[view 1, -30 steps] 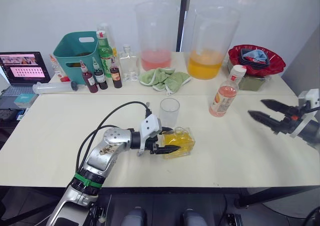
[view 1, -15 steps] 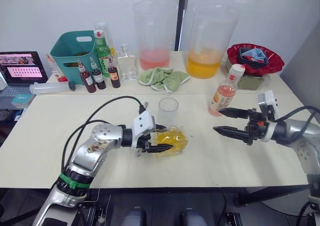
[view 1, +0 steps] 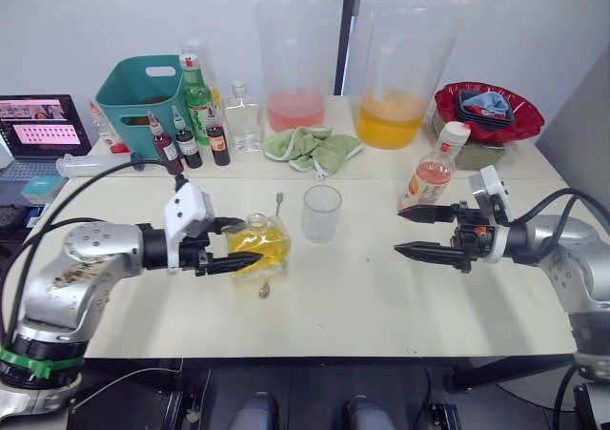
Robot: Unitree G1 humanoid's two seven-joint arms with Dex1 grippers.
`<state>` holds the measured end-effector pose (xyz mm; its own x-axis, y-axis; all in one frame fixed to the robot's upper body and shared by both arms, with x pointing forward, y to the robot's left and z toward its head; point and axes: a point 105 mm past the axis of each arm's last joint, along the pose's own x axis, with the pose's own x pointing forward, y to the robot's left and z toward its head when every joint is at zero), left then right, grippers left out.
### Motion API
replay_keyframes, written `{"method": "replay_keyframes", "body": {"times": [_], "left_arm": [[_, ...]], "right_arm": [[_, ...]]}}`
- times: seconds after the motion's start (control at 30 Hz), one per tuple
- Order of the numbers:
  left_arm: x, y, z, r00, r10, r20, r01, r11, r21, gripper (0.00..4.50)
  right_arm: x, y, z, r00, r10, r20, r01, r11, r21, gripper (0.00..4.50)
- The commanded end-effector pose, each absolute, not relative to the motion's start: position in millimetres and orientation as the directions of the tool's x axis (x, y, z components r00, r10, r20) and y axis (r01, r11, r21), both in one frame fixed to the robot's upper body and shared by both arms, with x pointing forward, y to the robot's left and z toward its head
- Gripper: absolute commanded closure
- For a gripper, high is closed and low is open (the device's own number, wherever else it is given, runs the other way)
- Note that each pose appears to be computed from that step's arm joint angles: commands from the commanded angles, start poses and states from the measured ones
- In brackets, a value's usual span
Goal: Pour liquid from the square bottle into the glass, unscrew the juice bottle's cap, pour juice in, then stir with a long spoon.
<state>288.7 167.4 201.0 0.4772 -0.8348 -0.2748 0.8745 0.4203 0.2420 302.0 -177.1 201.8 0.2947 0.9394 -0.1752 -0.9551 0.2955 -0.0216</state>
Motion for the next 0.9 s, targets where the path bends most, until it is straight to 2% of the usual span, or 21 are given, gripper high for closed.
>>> {"method": "replay_keyframes", "body": {"times": [0.03, 0.17, 0.27, 0.4, 0.6, 0.9], "left_arm": [[293.0, 185.8, 233.6, 0.580, -0.794, -0.184, 0.798, 0.507, 0.326, 1.73], [313.7, 190.6, 249.8, 0.690, -0.717, -0.099, 0.686, 0.605, 0.404, 1.73], [325.5, 183.2, 256.2, 0.722, -0.688, -0.074, 0.645, 0.630, 0.433, 1.73], [334.6, 159.6, 269.9, 0.693, -0.719, -0.052, 0.657, 0.600, 0.456, 1.73], [359.0, 147.3, 273.3, 0.722, -0.685, -0.099, 0.633, 0.595, 0.496, 1.73], [399.9, 128.5, 291.3, 0.751, -0.661, -0.020, 0.499, 0.546, 0.673, 1.73]], "right_arm": [[300.9, -176.4, 211.8, 0.281, 0.945, -0.169, -0.960, 0.274, -0.062, 0.03], [299.3, -177.9, 211.3, 0.276, 0.945, -0.172, -0.961, 0.270, -0.058, 0.03], [297.1, -177.6, 211.7, 0.277, 0.945, -0.172, -0.961, 0.270, -0.065, 0.03], [294.5, -177.1, 214.1, 0.293, 0.941, -0.168, -0.955, 0.283, -0.085, 0.03], [288.4, -175.5, 223.9, 0.329, 0.937, -0.118, -0.940, 0.313, -0.135, 0.03], [270.3, -187.8, 232.4, 0.430, 0.903, -0.013, -0.884, 0.418, -0.208, 0.03]]}}
